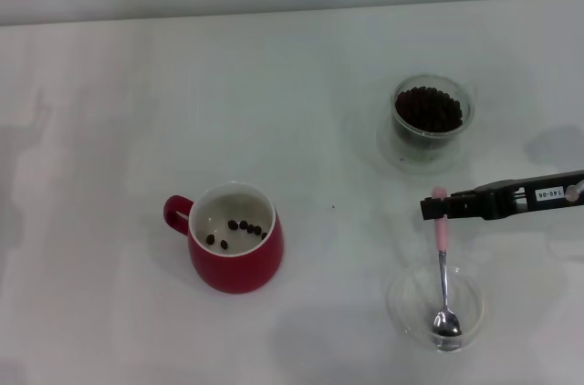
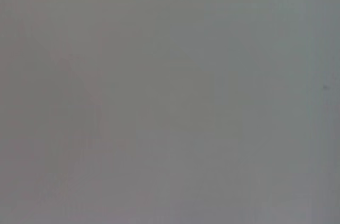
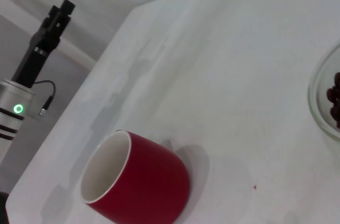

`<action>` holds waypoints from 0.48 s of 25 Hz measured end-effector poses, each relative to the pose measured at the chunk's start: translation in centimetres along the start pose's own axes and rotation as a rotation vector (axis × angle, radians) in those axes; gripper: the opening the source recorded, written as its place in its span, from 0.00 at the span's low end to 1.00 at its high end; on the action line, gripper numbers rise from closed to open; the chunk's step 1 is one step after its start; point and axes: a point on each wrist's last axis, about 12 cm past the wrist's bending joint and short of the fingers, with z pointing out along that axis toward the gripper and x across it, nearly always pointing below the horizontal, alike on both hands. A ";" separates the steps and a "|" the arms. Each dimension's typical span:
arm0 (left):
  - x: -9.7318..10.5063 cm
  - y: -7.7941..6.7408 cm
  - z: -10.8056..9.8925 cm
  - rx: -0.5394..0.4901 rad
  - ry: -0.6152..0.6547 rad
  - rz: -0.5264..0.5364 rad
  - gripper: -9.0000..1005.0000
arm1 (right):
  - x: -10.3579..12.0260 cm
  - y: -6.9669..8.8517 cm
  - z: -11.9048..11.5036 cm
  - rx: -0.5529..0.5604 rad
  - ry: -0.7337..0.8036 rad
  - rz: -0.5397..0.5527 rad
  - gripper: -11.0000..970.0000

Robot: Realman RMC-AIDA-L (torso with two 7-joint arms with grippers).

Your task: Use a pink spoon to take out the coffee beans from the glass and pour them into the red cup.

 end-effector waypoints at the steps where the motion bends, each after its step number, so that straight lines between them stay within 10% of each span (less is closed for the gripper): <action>1: 0.0 0.0 0.0 0.000 0.000 0.000 0.89 | 0.0 0.0 0.0 0.003 0.002 0.007 0.21; 12: 0.0 0.3 -0.1 -0.018 0.000 -0.005 0.89 | -0.7 -0.3 -0.3 0.033 -0.036 0.018 0.33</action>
